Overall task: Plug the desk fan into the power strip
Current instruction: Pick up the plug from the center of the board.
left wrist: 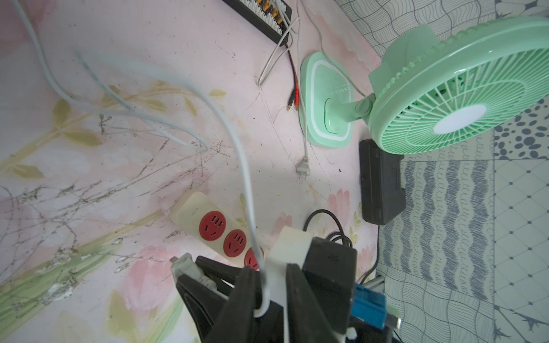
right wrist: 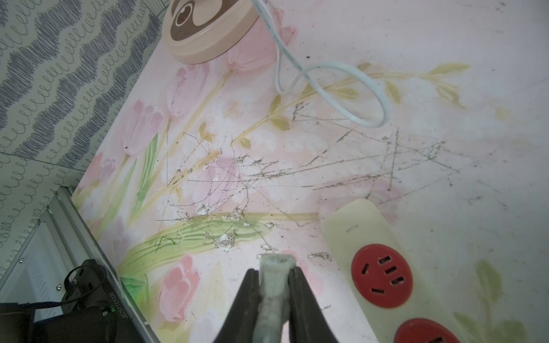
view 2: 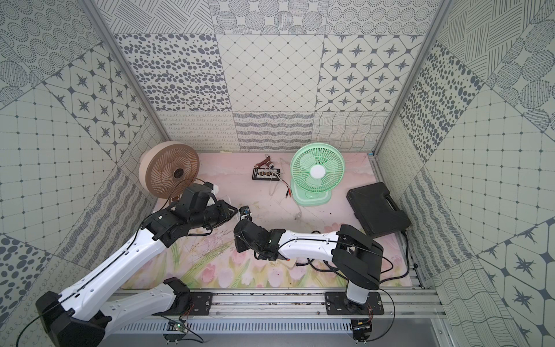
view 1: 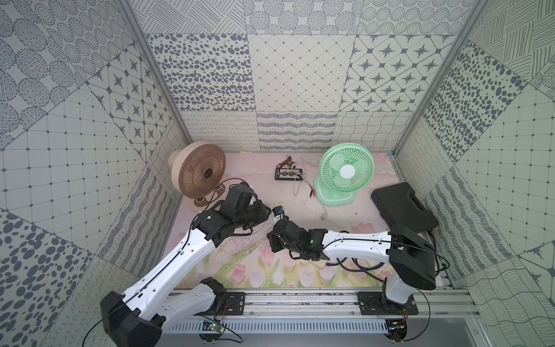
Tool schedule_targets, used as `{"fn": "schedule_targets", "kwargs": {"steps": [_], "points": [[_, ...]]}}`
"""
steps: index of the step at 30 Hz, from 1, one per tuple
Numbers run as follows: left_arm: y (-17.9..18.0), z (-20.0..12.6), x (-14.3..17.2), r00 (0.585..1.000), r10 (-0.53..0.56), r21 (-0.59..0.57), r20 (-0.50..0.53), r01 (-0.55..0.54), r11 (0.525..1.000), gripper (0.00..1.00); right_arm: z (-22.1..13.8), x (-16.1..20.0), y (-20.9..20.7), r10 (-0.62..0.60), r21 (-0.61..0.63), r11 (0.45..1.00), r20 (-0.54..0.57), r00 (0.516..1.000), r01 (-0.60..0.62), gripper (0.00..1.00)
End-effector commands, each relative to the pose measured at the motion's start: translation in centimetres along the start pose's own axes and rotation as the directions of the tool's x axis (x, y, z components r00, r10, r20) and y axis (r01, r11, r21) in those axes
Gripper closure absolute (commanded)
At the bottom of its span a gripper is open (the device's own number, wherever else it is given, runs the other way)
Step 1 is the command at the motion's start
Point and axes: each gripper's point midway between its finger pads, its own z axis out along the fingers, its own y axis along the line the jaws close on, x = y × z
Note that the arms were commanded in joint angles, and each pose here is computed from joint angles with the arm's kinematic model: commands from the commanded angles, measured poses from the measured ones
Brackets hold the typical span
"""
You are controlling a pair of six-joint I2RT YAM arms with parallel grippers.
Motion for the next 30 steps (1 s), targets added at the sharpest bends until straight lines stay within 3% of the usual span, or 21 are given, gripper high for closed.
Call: {"fn": "schedule_targets", "kwargs": {"steps": [1, 7, 12, 15, 20, 24, 30], "points": [[-1.5, -0.2, 0.0, 0.999, 0.043, 0.060, -0.007, -0.043, 0.997, 0.45, -1.5, -1.2, 1.0, -0.005, -0.071, 0.997, 0.025, 1.000, 0.006, 1.00], [-0.6, -1.1, 0.3, 0.998, 0.059, 0.043, 0.007, -0.059, 0.997, 0.20, -3.6, -2.8, -0.3, 0.040, -0.132, 0.991, 0.003, 0.999, -0.039, 1.00], [0.3, -1.5, 0.8, 0.997, 0.083, 0.023, 0.004, -0.083, 0.996, 0.07, -4.6, -3.7, -3.1, 0.054, -0.183, 0.981, -0.048, 0.997, -0.062, 1.00], [1.4, -0.9, 1.5, 0.997, 0.080, 0.010, -0.003, -0.080, 0.997, 0.05, -4.8, -4.5, -5.1, 0.064, -0.181, 0.981, -0.061, 0.996, -0.074, 1.00], [4.3, 1.2, 4.1, 0.997, 0.029, -0.013, -0.069, -0.030, 0.999, 0.02, -5.1, -5.6, -5.6, -0.020, -0.201, 0.979, -0.036, 0.999, 0.012, 1.00], [6.4, 3.7, 7.0, 0.985, -0.067, -0.017, -0.160, 0.065, 0.998, 0.02, -4.8, -6.0, -5.6, -0.086, -0.203, 0.976, -0.022, 0.996, 0.080, 1.00], [7.3, 6.8, 8.5, 0.964, -0.194, 0.056, -0.179, 0.207, 0.977, 0.05, -3.6, -5.7, -5.8, -0.187, -0.203, 0.963, -0.040, 0.982, 0.175, 1.00]]}}
